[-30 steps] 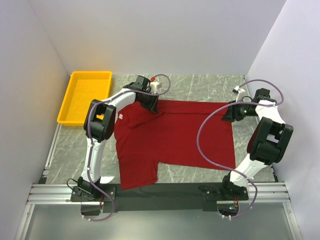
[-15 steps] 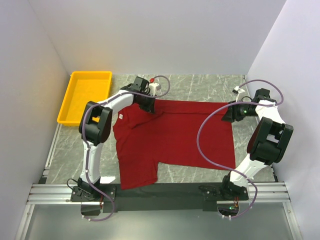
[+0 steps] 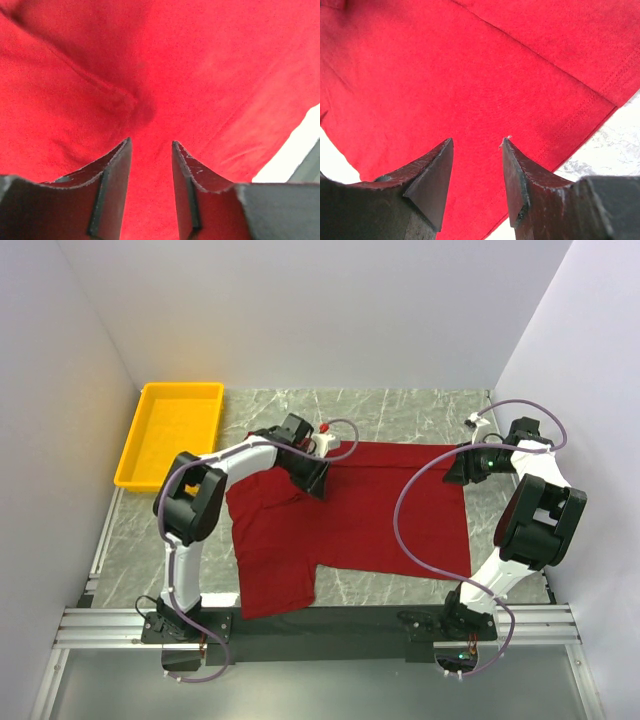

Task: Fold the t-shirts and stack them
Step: Fold the tshirt

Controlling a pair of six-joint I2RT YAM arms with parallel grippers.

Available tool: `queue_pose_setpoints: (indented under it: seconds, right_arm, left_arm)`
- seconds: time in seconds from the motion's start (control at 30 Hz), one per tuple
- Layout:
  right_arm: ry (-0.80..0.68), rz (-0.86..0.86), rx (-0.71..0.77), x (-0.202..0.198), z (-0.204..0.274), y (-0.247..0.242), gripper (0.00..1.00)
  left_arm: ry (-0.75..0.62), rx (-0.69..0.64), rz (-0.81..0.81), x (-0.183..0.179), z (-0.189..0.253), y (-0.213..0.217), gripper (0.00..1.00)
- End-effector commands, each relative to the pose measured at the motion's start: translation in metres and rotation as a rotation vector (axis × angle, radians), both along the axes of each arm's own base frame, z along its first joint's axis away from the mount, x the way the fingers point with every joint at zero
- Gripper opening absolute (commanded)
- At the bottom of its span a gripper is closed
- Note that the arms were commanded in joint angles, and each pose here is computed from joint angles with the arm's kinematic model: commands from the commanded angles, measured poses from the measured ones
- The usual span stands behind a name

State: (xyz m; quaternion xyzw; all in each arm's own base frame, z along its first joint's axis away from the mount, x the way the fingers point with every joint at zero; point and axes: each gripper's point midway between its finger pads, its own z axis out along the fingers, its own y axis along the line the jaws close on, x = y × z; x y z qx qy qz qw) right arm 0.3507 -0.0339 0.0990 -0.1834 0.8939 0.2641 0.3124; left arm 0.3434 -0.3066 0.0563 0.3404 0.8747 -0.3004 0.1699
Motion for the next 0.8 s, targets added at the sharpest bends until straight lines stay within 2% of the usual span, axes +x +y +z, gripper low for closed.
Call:
queue_pose_setpoints:
  seconds: [0.0, 0.03, 0.07, 0.1, 0.17, 0.23, 0.33, 0.4, 0.6, 0.77]
  right_arm:
    - [-0.031, 0.004, -0.003, 0.001, 0.013, -0.002, 0.51]
    - [-0.03, 0.005, -0.005, 0.0, 0.013, -0.002, 0.51]
    - [-0.031, 0.005, -0.009, 0.0, 0.013, -0.002, 0.51]
    - [-0.033, 0.008, -0.012, -0.001, 0.013, -0.002, 0.51]
    - [-0.033, 0.012, -0.017, -0.001, 0.013, -0.002, 0.51]
    - [-0.033, 0.022, -0.021, -0.003, 0.012, -0.001, 0.51]
    - [-0.04, 0.063, -0.062, -0.009, 0.011, 0.0, 0.51]
    - [-0.048, 0.12, -0.099, -0.019, 0.009, 0.002, 0.51]
    - [-0.082, 0.267, -0.188, -0.047, 0.003, 0.003, 0.51]
    - [-0.115, 0.328, -0.233, -0.059, 0.005, 0.005, 0.52]
  left_arm:
    - [-0.123, 0.025, 0.049, 0.007, 0.032, 0.013, 0.44]
    - [-0.181, 0.026, 0.095, 0.015, 0.038, 0.017, 0.48]
    - [-0.263, 0.002, 0.128, 0.019, 0.066, 0.021, 0.53]
    - [-0.323, 0.024, 0.175, 0.027, 0.075, 0.03, 0.64]
    - [-0.391, 0.016, 0.26, 0.032, 0.094, 0.039, 0.72]
    - [-0.403, 0.042, 0.32, 0.038, 0.095, 0.052, 0.73]
    - [-0.339, 0.065, 0.399, 0.036, 0.082, 0.068, 0.72]
    - [-0.326, 0.036, 0.444, 0.034, 0.084, 0.072, 0.71]
    - [-0.271, 0.041, 0.511, 0.009, 0.066, 0.091, 0.68]
    - [-0.27, 0.029, 0.654, 0.005, 0.08, 0.117, 0.67]
